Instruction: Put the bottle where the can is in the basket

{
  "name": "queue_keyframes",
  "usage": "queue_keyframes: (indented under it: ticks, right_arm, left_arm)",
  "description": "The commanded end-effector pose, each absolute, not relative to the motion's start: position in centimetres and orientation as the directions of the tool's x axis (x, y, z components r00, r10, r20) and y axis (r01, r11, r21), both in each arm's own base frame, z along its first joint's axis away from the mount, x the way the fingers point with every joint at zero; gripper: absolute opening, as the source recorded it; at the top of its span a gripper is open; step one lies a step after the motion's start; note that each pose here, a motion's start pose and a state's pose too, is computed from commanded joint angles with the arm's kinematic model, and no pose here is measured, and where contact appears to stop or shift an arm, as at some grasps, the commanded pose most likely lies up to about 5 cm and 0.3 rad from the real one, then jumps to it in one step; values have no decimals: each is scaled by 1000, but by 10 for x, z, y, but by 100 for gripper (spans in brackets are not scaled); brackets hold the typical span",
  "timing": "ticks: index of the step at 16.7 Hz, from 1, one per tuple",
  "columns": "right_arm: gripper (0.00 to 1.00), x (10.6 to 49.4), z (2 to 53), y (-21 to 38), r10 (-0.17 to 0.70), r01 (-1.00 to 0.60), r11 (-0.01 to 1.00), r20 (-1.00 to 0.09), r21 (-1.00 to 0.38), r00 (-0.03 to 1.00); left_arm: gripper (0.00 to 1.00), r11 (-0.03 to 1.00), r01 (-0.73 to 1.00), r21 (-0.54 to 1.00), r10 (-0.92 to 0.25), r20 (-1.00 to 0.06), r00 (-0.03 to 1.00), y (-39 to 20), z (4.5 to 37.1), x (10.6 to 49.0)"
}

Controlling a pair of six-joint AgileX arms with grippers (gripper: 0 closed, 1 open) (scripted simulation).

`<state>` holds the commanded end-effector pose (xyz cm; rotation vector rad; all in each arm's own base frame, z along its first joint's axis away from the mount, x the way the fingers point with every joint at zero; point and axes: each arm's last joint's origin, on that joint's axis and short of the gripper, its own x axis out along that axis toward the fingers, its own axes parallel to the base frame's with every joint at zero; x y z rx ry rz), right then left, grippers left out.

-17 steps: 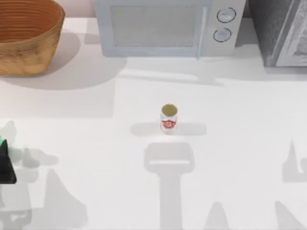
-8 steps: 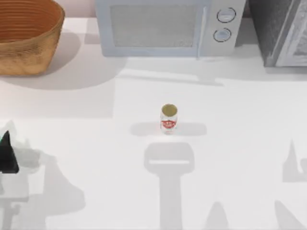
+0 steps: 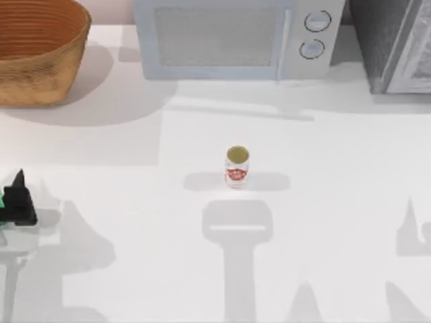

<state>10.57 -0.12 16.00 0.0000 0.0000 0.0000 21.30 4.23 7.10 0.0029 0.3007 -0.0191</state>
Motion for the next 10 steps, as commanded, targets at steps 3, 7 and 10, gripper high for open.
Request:
queue_keyframes:
  ticks: [3,7,10]
  right_arm:
    - [100,106,160,-1,0,0,1000,0,0,1000]
    - [100,106,160,-1,0,0,1000,0,0,1000]
    - [100,106,160,-1,0,0,1000,0,0,1000]
  left_arm:
    - [92,1000,19,0,-18,-296,955,42,71,213]
    - [62,1000,19,0,-18,-296,955,42,71,213]
    - [40,1000,19,0,-18,-296,955,42,71,213]
